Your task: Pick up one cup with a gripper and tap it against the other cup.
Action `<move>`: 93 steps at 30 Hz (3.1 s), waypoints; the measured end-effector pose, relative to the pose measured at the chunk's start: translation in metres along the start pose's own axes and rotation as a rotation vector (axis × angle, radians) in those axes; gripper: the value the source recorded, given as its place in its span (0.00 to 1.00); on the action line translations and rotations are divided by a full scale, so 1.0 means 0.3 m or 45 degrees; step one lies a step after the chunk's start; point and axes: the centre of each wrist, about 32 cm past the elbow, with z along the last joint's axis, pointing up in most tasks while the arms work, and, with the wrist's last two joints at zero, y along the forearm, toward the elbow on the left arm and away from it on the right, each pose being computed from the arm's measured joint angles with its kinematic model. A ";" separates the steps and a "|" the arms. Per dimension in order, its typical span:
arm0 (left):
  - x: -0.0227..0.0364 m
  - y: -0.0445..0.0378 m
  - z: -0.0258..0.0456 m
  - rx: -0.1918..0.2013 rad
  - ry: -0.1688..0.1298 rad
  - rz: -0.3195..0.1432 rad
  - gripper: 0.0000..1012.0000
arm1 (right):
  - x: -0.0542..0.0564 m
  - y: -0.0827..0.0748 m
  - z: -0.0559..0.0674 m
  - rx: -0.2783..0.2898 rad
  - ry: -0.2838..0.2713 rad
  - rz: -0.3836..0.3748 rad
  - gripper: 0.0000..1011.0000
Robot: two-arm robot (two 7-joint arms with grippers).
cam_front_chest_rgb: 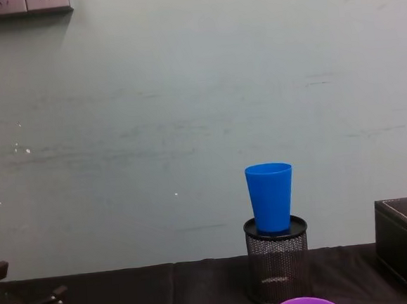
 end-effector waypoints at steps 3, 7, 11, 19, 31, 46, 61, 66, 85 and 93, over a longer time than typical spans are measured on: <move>0.000 0.000 0.000 0.000 0.000 0.000 0.99 | 0.000 0.000 0.000 0.000 0.000 0.000 0.99; 0.000 0.000 0.000 0.000 0.000 0.000 0.99 | 0.001 0.000 0.000 0.000 -0.001 -0.001 0.99; 0.000 0.000 0.000 0.000 0.000 0.000 0.99 | 0.001 0.000 0.000 0.000 -0.001 -0.001 0.99; 0.000 0.000 0.000 0.000 0.000 0.000 0.99 | 0.001 0.000 0.000 0.000 -0.001 -0.001 0.99; 0.000 0.000 0.000 0.000 0.000 0.000 0.99 | 0.001 0.000 0.000 0.000 -0.001 -0.001 0.99; 0.000 0.000 0.000 0.000 0.000 0.000 0.99 | 0.001 0.000 0.000 0.000 -0.001 -0.001 0.99; 0.000 0.000 0.000 0.000 0.000 0.000 0.99 | 0.001 0.000 0.000 0.000 -0.001 -0.001 0.99; 0.000 0.000 0.000 0.000 0.000 0.000 0.99 | 0.001 0.000 0.000 0.000 -0.001 -0.001 0.99; 0.000 0.000 0.000 0.000 0.000 0.000 0.99 | 0.015 -0.009 0.019 0.029 -0.008 -0.005 0.99; 0.000 0.000 0.000 0.000 0.000 0.000 0.99 | -0.011 -0.100 0.042 0.121 0.051 0.094 0.99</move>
